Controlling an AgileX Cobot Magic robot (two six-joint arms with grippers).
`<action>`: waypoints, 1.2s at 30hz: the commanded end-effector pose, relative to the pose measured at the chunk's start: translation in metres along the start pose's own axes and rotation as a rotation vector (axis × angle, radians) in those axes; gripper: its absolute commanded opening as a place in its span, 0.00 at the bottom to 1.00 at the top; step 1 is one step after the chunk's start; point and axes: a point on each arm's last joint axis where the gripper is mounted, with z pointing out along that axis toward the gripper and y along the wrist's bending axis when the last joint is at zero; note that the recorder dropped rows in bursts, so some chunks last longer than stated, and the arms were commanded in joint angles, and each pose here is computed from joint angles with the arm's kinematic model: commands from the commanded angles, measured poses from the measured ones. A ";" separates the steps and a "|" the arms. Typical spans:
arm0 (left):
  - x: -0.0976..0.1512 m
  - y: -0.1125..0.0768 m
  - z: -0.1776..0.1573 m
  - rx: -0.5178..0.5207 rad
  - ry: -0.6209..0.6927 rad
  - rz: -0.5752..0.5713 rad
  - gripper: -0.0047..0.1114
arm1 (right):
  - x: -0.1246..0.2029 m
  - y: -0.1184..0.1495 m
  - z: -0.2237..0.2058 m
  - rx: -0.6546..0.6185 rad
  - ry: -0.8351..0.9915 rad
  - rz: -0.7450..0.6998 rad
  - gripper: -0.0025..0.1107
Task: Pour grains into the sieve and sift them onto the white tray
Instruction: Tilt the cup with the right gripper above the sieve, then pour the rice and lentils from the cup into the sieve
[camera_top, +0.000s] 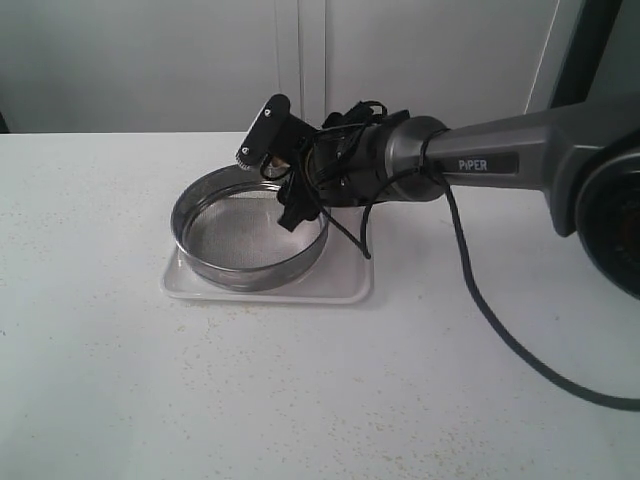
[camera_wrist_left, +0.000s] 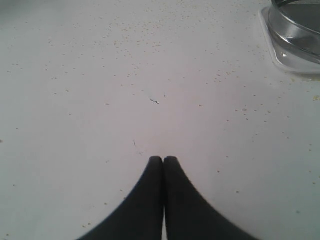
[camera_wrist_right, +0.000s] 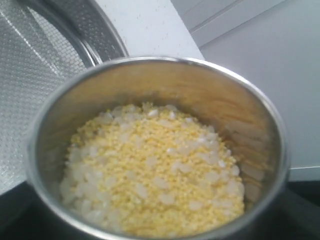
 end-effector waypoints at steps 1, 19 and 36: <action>0.001 0.000 0.000 0.004 -0.004 0.001 0.04 | -0.004 0.000 -0.001 0.019 -0.004 -0.102 0.02; 0.001 0.000 0.000 0.004 -0.004 0.001 0.04 | -0.009 -0.006 -0.004 0.133 -0.013 -0.314 0.02; 0.001 0.000 0.000 0.004 -0.004 0.001 0.04 | -0.008 0.005 0.004 0.204 -0.002 -0.476 0.02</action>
